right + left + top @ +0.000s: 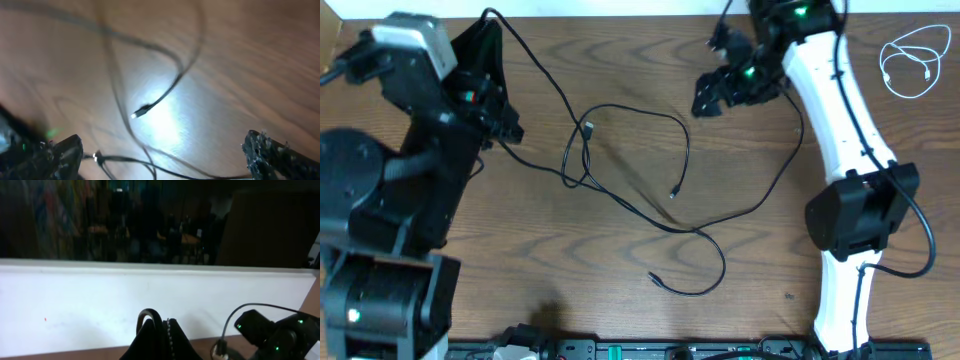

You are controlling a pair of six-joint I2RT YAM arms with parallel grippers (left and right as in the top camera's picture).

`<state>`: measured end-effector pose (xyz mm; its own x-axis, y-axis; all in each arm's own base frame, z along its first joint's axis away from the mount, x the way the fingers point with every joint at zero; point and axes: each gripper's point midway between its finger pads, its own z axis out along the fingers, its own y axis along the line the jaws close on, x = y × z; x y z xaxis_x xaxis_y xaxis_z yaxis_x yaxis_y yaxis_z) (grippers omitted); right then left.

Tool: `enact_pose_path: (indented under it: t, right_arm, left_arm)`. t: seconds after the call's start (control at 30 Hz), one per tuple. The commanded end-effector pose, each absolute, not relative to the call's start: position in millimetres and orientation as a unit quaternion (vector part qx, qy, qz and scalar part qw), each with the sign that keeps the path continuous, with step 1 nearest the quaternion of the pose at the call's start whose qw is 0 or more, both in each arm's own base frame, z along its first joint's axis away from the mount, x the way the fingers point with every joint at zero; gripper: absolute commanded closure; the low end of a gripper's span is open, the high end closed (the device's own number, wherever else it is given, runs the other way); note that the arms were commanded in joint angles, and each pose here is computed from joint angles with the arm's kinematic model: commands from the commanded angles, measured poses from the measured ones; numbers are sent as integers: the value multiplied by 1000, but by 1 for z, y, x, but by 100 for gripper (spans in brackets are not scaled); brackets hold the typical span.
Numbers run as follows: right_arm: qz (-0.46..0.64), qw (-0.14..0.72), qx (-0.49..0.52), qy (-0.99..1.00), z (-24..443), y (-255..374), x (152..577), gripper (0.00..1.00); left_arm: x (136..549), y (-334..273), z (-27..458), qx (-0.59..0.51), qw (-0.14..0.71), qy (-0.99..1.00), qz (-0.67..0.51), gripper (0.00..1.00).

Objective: Untangle cables

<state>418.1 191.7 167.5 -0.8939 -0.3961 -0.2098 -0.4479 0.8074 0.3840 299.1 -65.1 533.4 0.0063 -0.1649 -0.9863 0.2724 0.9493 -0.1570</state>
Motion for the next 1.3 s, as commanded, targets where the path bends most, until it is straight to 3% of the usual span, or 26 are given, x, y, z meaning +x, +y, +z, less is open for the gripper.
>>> enact_pose_path:
  t: [0.0,0.2,0.4,0.53,0.7,0.97,1.17,1.27]
  right_arm:
    - [275,57,-299,912,174,225,398,1]
    - [385,73,-374,840,200,284,372,1]
    - [369,79,-398,836,196,322,359,3]
    - [309,89,-363,875,183,337,366,4]
    - [316,110,-354,873,187,364,365,4]
    - [300,63,-358,882,178,354,344,3]
    - [353,22,-452,819,187,357,302,3]
    - [316,25,-450,835,178,348,309,7]
  left_arm:
    - [303,-64,538,36,708,686,-162,93]
    - [318,-58,528,26,699,698,-153,92]
    - [321,-58,525,26,696,701,-152,93]
    - [319,-57,524,25,694,703,-152,93]
    - [320,-57,516,23,682,716,-151,93]
    - [322,-49,515,6,685,716,-133,92]
    - [327,-44,512,-8,683,720,-125,93]
    - [327,-42,512,-21,682,720,-130,92]
